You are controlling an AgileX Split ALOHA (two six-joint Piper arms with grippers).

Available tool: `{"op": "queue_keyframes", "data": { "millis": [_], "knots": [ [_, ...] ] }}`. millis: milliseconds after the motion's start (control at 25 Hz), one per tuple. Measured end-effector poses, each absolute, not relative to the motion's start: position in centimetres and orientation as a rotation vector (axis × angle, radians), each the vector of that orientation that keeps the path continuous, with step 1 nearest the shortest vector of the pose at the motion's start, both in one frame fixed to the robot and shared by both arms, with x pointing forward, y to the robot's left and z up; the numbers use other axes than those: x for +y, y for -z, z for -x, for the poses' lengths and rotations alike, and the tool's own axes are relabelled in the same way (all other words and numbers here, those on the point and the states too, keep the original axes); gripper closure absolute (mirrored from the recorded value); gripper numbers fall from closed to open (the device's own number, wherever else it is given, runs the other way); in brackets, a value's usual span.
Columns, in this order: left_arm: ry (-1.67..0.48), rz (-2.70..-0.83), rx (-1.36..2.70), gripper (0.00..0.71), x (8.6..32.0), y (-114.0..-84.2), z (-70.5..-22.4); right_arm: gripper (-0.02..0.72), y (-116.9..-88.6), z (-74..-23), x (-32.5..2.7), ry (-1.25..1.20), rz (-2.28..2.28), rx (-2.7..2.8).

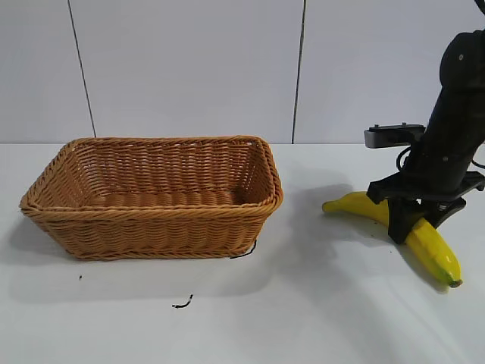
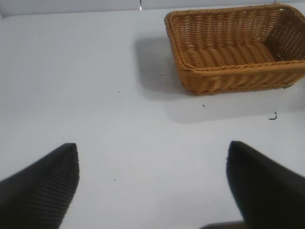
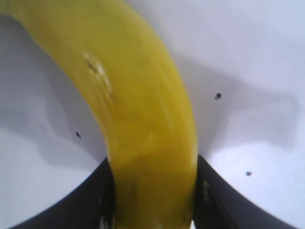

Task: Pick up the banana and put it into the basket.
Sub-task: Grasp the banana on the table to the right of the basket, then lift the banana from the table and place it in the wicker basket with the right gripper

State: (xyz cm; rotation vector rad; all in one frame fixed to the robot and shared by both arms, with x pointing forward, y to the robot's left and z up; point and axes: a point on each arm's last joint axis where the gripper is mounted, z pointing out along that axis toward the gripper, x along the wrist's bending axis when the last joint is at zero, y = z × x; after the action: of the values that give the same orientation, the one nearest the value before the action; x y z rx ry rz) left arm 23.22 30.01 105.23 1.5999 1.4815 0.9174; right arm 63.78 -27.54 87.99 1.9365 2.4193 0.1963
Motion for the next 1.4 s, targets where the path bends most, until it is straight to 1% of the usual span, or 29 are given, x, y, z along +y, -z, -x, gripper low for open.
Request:
{"op": "queue_keyframes", "data": {
  "millis": [80,200,520,840,1000,1160,1280,1400],
  "knots": [
    [-0.917,-1.6,1.482,0.075,30.0,-105.2,-23.2,0.415,-88.7,-63.7,-27.5,-0.205,-1.931,2.416],
    [-0.917,-1.6,1.482,0.075,30.0,-105.2,-23.2,0.415,-91.0,-63.6,-27.5,-0.249,-1.905,2.389],
    [-0.917,-1.6,1.482,0.075,30.0,-105.2,-23.2,0.415,-98.8,-62.3,-27.5,-0.37,-1.84,2.317],
    [-0.917,-1.6,1.482,0.075,30.0,-105.2,-23.2,0.415,-105.1,-63.7,-26.8,-0.44,-1.798,2.286],
    [-0.917,-1.6,1.482,0.075,30.0,-105.2,-23.2,0.415,-107.2,-64.1,-24.1,-0.519,-1.713,2.288],
    [-0.917,-1.6,1.482,0.075,30.0,-105.2,-23.2,0.415,-108.4,-63.6,-19.6,-0.589,-1.578,2.351],
    [-0.917,-1.6,1.482,0.075,30.0,-105.2,-23.2,0.415,-108.6,-63.0,-15.8,-0.646,-1.463,2.404],
    [-0.917,-1.6,1.482,0.075,30.0,-105.2,-23.2,0.415,-108.0,-62.5,-11.7,-0.691,-1.351,2.466]
  ]
}}
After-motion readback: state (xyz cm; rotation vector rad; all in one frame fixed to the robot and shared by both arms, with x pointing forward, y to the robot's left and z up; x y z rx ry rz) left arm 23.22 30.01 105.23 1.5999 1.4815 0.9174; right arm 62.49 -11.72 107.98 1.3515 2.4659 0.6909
